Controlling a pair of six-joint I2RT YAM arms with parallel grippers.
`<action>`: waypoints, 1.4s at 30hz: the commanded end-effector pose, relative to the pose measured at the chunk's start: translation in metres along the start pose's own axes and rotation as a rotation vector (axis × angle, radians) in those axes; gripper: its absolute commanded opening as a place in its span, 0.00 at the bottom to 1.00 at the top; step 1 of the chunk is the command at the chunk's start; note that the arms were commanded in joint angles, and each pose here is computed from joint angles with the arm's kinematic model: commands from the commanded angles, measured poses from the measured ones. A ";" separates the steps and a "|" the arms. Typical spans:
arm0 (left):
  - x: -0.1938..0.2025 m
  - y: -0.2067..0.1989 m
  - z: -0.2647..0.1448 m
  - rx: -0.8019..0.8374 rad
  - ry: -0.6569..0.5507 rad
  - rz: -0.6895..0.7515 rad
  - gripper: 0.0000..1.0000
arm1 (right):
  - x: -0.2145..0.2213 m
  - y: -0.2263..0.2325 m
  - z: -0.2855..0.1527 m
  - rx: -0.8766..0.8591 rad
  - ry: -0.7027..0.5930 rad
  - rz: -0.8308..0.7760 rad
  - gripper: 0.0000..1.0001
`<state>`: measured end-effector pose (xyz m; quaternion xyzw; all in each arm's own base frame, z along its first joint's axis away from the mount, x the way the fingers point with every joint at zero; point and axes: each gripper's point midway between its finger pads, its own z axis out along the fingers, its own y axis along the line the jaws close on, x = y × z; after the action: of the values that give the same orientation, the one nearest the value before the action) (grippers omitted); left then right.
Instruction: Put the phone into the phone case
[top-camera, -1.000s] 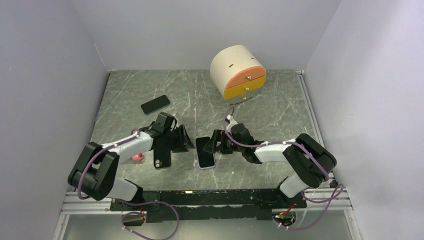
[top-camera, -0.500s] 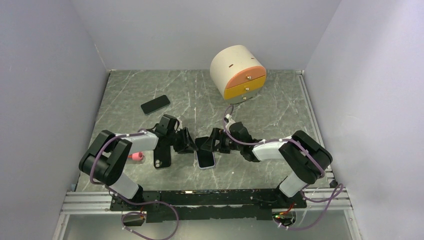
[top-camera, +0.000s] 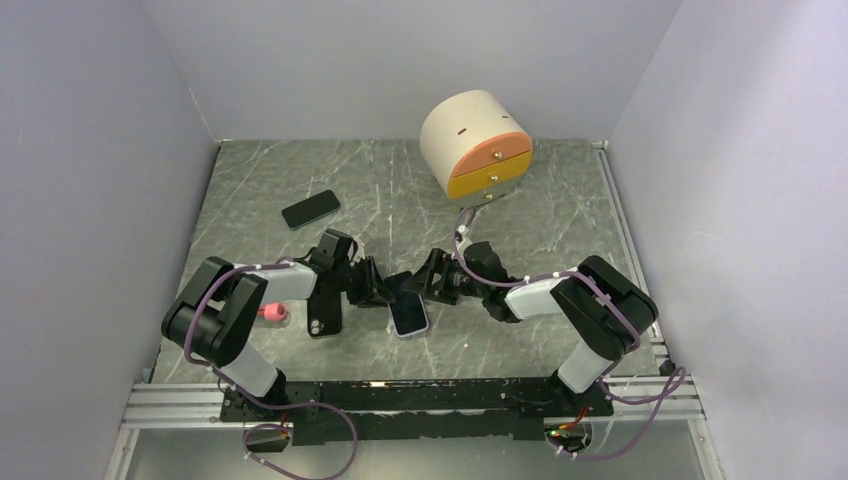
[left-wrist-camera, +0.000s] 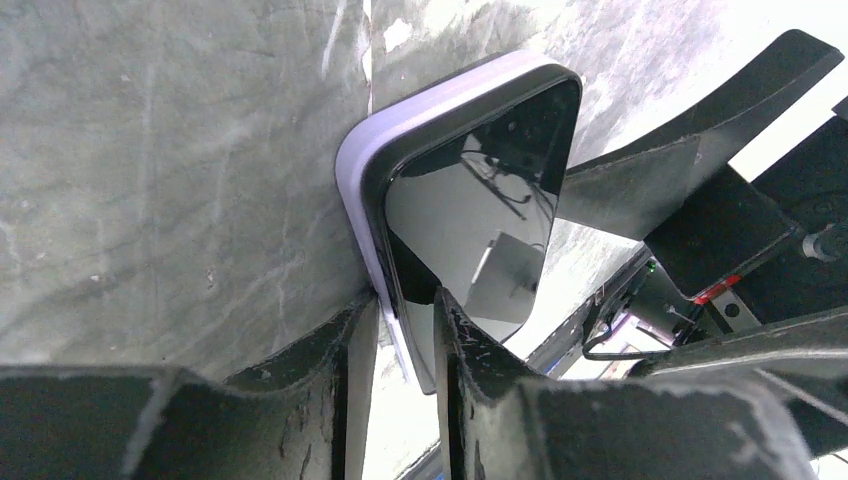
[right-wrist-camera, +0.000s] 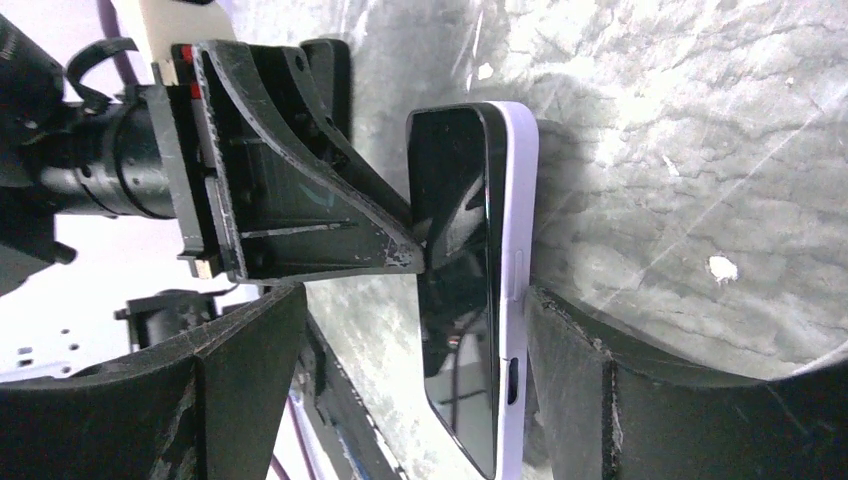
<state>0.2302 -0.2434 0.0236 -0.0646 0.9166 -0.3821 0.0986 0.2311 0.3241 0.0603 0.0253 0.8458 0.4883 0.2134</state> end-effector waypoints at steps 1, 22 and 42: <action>-0.001 -0.014 -0.004 0.039 0.002 0.071 0.31 | -0.008 0.079 -0.012 -0.352 -0.004 -0.015 0.81; -0.001 -0.011 -0.010 0.003 -0.008 0.093 0.31 | 0.021 0.047 -0.001 -0.359 0.092 0.104 0.57; -0.022 -0.060 -0.083 0.108 -0.120 0.088 0.49 | 0.000 0.067 -0.015 -0.349 -0.001 -0.106 0.00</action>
<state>0.2187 -0.2279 0.0650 -0.0468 0.9158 -0.3783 0.1263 0.2088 0.3371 0.0611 0.0249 0.8064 0.5689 0.1597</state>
